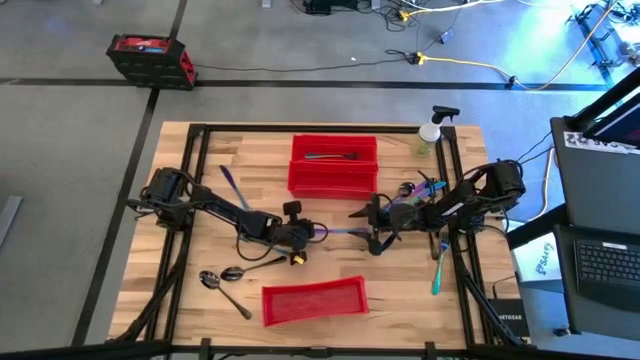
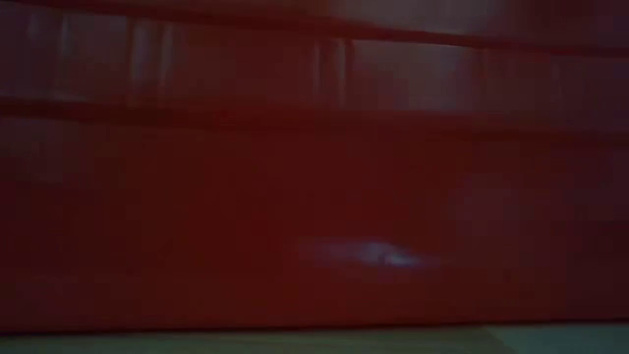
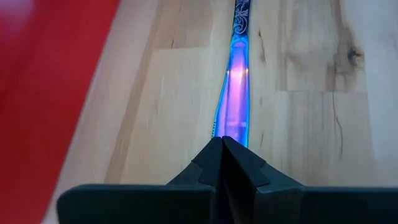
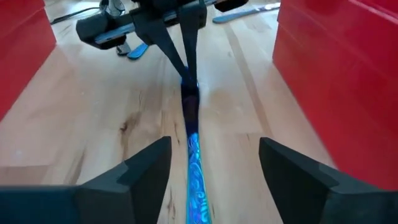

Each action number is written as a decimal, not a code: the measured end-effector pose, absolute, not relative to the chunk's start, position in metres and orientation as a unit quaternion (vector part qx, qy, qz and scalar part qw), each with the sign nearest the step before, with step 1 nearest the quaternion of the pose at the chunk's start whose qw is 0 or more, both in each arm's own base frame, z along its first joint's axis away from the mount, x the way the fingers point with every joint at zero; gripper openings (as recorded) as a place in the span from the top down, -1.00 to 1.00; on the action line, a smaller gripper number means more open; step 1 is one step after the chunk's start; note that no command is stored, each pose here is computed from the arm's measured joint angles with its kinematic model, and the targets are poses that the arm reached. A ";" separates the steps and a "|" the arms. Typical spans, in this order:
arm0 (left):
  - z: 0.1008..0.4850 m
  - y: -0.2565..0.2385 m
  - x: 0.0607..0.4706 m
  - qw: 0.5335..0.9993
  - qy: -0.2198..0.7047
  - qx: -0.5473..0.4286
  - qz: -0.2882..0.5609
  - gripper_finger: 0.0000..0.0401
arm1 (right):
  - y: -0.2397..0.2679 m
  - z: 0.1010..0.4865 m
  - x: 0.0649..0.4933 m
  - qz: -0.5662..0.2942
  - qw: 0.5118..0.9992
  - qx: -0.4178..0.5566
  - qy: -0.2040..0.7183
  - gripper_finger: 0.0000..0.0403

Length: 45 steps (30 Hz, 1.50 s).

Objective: Sort silverware
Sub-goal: Put the purple table knife into the bottom red bin

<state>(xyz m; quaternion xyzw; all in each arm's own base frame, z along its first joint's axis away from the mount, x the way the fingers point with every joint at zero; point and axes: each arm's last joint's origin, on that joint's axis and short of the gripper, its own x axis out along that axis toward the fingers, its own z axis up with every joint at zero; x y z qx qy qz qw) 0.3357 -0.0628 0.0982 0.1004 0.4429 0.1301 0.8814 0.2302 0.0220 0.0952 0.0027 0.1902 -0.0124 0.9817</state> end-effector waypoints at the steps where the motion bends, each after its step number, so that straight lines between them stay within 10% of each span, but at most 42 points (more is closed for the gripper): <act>1: 0.098 -0.063 0.335 0.881 0.444 0.101 0.130 1.00 | 0.022 0.096 0.231 -0.008 0.983 0.001 0.186 -0.19; 33: 0.117 -0.056 0.311 0.895 0.425 0.072 0.117 1.00 | 0.027 0.050 0.269 -0.003 0.975 0.010 0.220 -0.41; 45: 0.117 -0.056 0.311 0.894 0.427 0.075 0.114 1.00 | 0.025 0.043 0.250 -0.005 0.972 0.013 0.235 -0.14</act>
